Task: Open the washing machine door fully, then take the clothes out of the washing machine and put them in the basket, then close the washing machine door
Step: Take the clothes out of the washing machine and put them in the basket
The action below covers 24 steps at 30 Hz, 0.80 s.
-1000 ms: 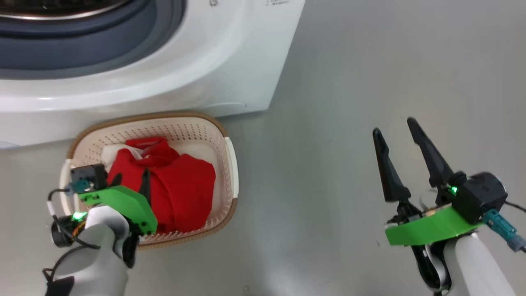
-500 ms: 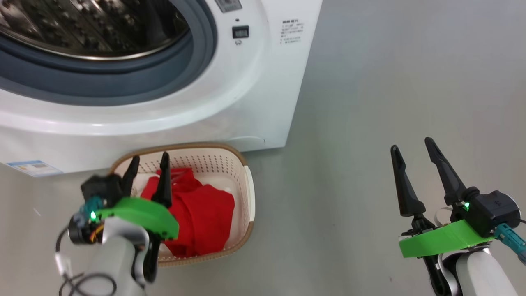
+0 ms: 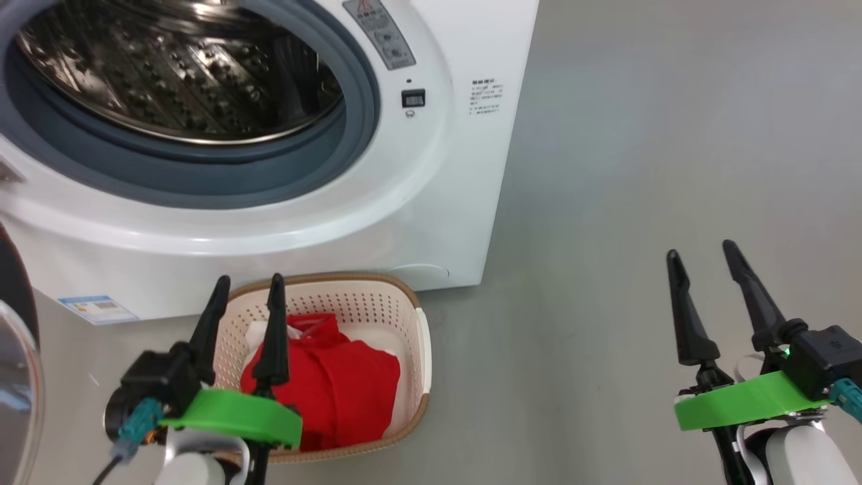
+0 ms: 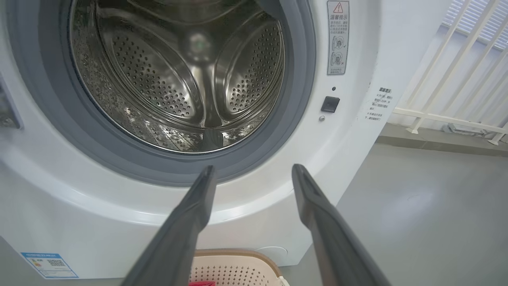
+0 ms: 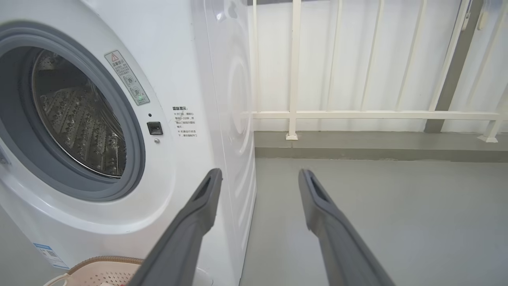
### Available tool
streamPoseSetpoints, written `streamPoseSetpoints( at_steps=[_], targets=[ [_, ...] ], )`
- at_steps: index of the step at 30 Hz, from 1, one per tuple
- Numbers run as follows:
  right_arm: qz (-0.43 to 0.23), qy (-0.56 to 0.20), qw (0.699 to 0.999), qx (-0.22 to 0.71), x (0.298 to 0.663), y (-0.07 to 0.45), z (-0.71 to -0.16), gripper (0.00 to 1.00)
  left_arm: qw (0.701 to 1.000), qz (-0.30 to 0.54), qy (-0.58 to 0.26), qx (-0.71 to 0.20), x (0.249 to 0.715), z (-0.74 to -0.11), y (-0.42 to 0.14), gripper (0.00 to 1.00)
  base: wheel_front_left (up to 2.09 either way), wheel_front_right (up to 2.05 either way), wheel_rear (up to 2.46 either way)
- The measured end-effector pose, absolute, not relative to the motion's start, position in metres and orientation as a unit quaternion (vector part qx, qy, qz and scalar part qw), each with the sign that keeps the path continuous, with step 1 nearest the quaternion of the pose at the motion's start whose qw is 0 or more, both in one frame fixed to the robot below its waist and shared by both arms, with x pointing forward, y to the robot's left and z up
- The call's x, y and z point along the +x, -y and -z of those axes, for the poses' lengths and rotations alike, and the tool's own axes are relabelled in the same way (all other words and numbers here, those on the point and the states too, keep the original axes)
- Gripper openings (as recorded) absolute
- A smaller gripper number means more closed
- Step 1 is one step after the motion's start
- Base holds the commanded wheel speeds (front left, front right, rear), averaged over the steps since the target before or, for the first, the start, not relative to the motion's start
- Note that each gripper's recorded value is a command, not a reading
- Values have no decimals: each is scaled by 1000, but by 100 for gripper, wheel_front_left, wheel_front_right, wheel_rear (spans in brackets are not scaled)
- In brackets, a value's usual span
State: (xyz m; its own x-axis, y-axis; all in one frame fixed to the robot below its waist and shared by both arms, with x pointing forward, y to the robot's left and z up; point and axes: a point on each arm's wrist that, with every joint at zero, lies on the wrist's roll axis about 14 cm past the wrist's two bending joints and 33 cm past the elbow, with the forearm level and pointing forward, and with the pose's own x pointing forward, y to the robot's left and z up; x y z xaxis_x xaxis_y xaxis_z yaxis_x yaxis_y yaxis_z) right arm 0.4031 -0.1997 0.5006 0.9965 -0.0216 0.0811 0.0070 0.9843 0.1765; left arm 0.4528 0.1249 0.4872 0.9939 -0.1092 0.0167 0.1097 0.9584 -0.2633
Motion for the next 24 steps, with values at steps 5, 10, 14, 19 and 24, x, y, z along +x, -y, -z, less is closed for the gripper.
streamPoseSetpoints(
  at_steps=[5, 10, 14, 19, 24],
  targets=[
    [10, 48, 995, 84, 394, 202, -506, 100, 992, 40, 18, -122, 435, -498, -137, 100, 0, 0, 0],
    [16, 51, 996, 73, 384, 206, -509, 100, 991, 25, 34, -124, 422, -509, -149, 100, 0, 0, 0],
    [19, 61, 995, 72, 376, 209, -516, 100, 992, 21, 33, -122, 407, -509, -153, 100, 0, 0, 0],
    [34, 53, 995, 73, 357, 217, -511, 100, 993, 14, 36, -109, 391, -511, -162, 100, 0, 0, 0],
    [46, 56, 995, 74, 343, 225, -512, 100, 994, 11, 39, -97, 378, -512, -168, 100, 0, 0, 0]
  ],
)
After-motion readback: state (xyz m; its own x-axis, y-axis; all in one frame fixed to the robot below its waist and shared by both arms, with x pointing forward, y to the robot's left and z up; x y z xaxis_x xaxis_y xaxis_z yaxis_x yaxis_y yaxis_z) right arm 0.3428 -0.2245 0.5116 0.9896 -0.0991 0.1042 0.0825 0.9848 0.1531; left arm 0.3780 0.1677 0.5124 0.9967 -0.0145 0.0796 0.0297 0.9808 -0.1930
